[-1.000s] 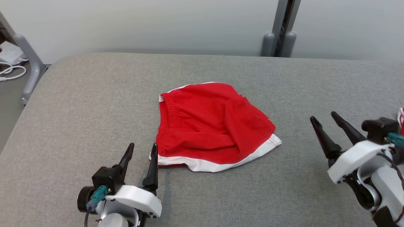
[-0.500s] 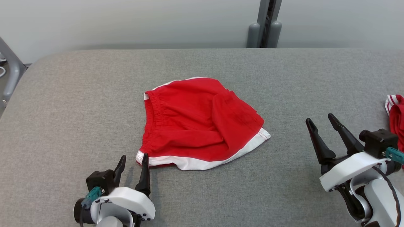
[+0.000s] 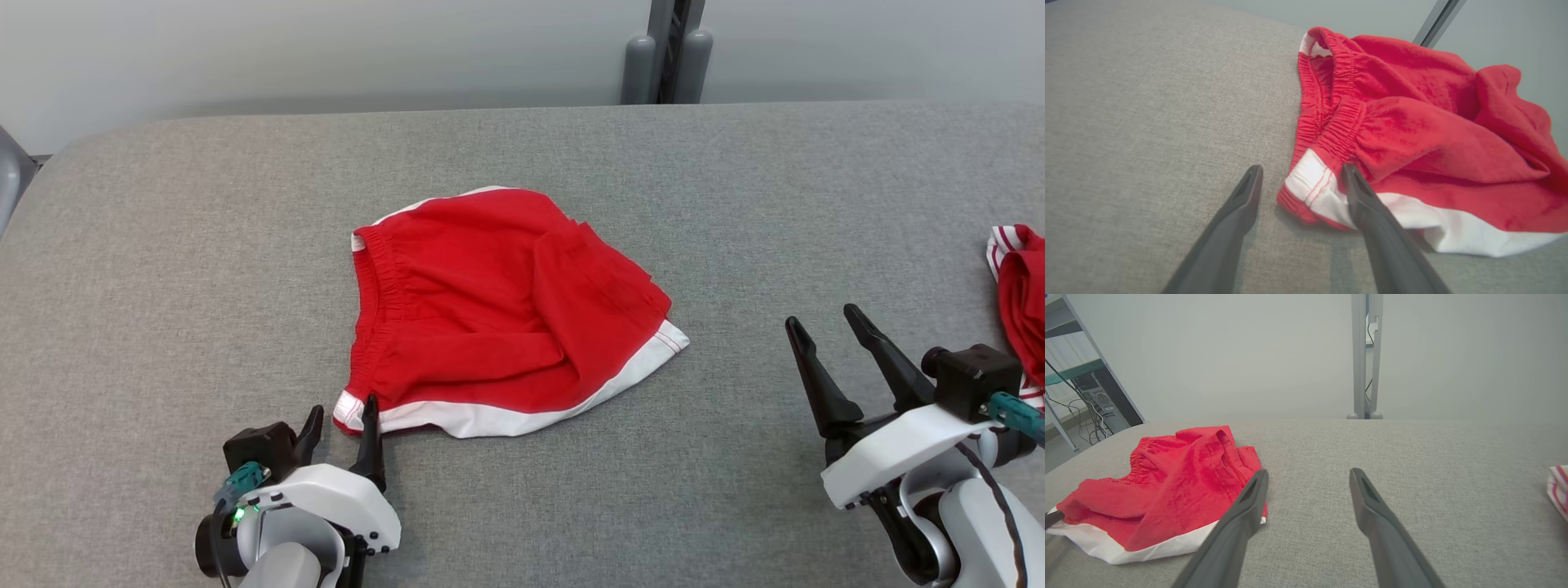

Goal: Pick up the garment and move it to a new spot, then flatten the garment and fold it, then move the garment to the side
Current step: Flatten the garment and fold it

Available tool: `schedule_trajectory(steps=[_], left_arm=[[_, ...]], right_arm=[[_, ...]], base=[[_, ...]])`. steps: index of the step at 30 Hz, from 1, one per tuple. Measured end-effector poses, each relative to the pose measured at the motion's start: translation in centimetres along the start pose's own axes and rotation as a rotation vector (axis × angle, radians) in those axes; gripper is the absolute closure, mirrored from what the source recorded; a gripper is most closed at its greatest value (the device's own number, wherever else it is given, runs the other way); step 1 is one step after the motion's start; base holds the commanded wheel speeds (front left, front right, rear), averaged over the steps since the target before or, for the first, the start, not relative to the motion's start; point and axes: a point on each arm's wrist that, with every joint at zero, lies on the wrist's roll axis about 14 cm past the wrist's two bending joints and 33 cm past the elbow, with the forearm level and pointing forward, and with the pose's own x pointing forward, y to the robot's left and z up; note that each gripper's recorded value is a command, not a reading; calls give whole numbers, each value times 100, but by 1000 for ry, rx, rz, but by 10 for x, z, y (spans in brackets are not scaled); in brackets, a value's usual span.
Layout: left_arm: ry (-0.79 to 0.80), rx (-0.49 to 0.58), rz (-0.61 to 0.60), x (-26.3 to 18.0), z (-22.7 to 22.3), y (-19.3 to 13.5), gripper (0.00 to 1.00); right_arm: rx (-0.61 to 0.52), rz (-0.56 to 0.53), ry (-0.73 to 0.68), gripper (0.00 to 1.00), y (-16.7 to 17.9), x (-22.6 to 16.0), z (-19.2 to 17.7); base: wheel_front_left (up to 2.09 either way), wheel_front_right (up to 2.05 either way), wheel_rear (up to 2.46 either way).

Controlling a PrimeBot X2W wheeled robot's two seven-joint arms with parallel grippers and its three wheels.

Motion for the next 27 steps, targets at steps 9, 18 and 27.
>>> schedule_trajectory(steps=[9, 18, 27], left_arm=[[-59, -19, -23, 0, 17, -5, 100], [-177, -38, -41, -12, 50, -8, 100], [-197, -47, -42, -23, 52, -9, 100]], right_arm=[[10, 18, 45, 0, 10, 3, -13], [148, 45, 144, 0, 40, 15, -46], [115, 172, 250, 0, 81, 26, -72]], base=[[0, 0, 0], [0, 0, 0], [0, 0, 0]])
